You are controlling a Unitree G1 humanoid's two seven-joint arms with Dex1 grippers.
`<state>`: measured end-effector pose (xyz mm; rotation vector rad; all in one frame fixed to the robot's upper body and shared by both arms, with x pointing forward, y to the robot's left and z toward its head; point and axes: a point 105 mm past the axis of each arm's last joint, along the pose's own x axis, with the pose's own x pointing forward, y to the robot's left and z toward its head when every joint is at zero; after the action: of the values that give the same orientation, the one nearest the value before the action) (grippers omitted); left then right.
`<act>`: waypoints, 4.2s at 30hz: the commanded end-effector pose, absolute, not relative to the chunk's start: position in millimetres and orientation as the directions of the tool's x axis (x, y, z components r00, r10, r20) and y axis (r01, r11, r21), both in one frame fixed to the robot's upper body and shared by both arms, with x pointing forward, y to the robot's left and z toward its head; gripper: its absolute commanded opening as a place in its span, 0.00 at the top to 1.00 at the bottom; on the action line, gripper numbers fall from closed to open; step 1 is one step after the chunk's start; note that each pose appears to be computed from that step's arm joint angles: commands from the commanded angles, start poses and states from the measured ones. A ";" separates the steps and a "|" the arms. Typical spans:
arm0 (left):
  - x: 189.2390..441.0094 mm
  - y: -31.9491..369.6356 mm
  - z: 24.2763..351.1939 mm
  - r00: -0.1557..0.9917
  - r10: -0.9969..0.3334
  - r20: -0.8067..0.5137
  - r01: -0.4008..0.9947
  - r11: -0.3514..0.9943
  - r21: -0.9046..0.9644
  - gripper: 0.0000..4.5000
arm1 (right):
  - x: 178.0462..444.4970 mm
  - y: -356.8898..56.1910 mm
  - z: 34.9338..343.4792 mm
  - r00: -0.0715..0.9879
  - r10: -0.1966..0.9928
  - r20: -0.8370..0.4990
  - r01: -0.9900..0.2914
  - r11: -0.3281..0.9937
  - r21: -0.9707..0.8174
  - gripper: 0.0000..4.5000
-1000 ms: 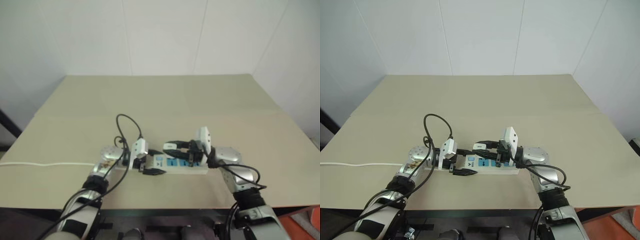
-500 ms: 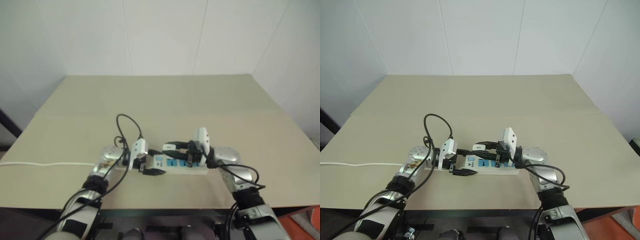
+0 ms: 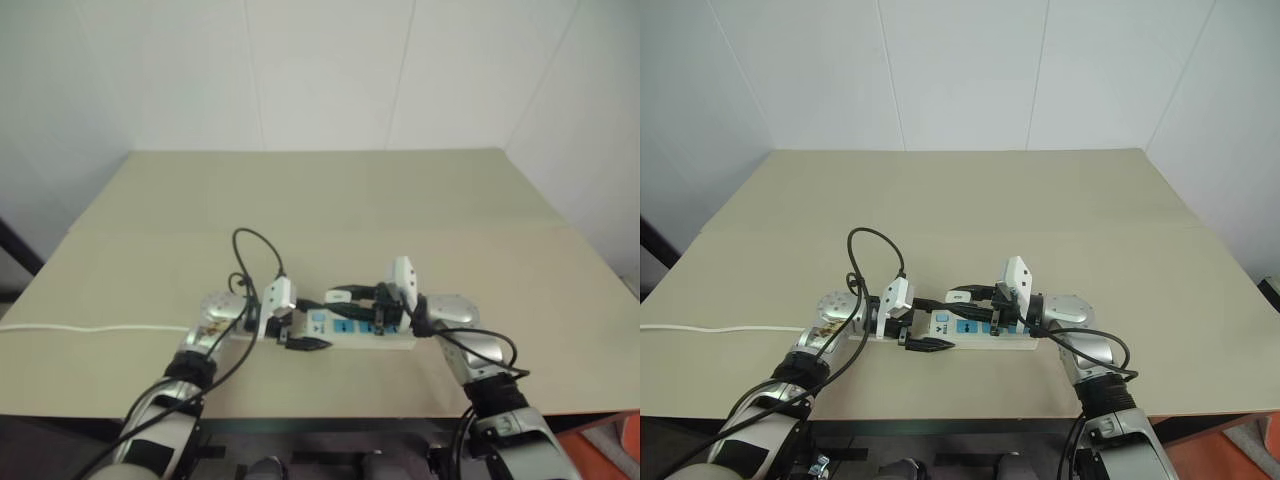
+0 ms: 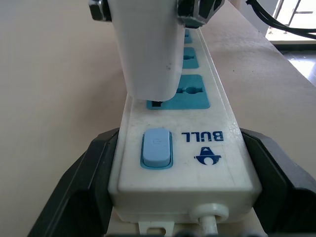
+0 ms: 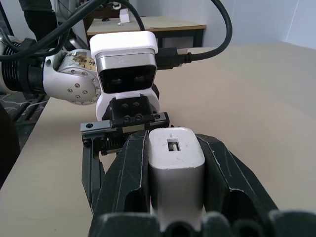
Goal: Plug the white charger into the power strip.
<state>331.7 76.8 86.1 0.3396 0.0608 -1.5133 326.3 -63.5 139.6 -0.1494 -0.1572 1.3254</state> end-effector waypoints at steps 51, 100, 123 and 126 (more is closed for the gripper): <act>325.4 90.8 88.7 0.064 -0.953 -0.296 0.980 0.004 0.197 0.27 | 339.8 -112.6 85.3 0.285 0.947 -0.146 -0.950 0.259 -0.174 0.75; 322.2 97.9 93.7 0.106 -0.951 -0.290 0.974 0.040 0.224 0.27 | 325.7 -56.6 71.4 0.020 0.976 -0.219 -0.996 0.000 -0.092 0.75; 324.2 96.5 94.0 0.103 -0.952 -0.287 0.975 0.041 0.216 0.27 | 328.4 -59.9 72.8 0.059 0.975 -0.215 -0.993 0.036 -0.109 0.03; 325.4 94.9 94.1 0.103 -0.953 -0.283 0.976 0.043 0.212 0.27 | 329.4 -66.8 79.6 0.070 0.975 -0.211 -0.991 0.044 -0.123 0.03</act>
<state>323.1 96.8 81.2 0.3647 0.1183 -1.4607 334.4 -54.0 104.1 -0.2660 -0.0494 1.5130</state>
